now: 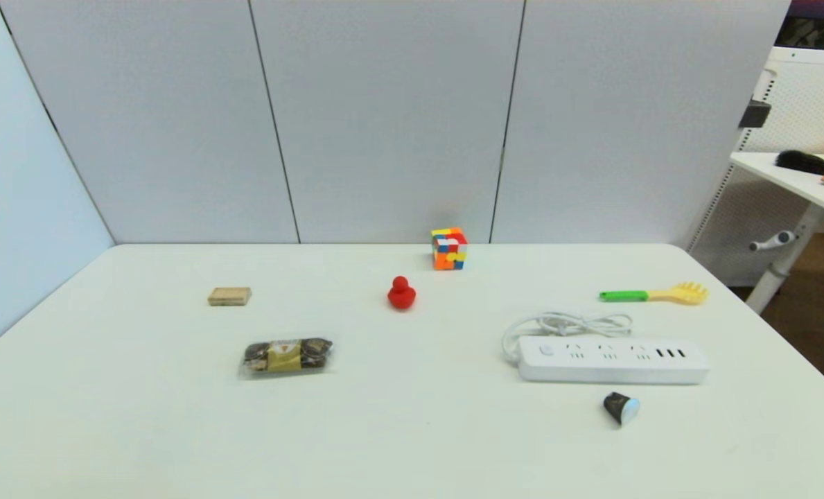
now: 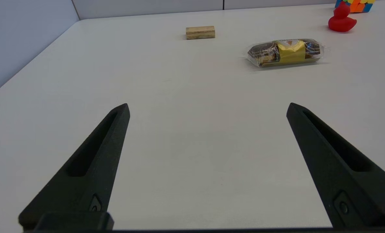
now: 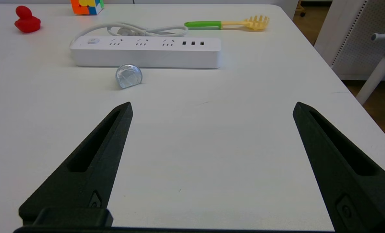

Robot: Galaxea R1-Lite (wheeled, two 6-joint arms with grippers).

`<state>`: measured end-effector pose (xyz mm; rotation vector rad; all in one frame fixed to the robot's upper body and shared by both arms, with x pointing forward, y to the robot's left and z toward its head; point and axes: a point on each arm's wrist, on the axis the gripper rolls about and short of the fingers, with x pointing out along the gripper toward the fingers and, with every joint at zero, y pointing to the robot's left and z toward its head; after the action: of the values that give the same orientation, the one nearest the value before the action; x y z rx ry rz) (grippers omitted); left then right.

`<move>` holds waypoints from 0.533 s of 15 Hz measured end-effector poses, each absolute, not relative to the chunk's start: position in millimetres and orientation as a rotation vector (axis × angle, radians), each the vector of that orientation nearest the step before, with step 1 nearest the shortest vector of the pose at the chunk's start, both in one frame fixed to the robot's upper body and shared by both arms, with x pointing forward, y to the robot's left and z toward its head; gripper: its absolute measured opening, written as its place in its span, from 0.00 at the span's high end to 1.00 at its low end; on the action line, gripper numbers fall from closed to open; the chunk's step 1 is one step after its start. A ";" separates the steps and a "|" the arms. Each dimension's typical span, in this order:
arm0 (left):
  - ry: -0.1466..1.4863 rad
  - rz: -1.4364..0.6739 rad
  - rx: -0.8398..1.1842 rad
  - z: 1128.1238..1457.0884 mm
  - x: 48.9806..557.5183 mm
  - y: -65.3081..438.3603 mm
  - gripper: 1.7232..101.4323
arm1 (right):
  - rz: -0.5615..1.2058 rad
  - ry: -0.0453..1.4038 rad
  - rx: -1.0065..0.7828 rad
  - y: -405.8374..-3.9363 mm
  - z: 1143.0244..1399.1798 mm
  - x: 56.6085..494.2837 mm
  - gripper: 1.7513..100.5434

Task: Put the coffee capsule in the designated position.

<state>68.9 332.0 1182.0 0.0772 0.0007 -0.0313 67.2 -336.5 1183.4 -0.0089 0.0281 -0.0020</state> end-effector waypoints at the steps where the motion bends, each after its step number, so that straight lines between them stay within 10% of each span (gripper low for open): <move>1: 0.001 -0.030 0.077 1182.0 68.9 332.0 0.04 | -0.002 0.027 -0.009 -336.4 1183.6 67.2 0.03; 8: 0.001 -0.030 0.077 1182.0 69.0 332.0 0.04 | 0.006 0.027 -0.023 -336.3 1182.9 67.5 0.03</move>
<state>69.0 332.0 1182.0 0.0772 0.0012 -0.0299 67.5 -336.3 1182.9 -0.0229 0.0265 0.0056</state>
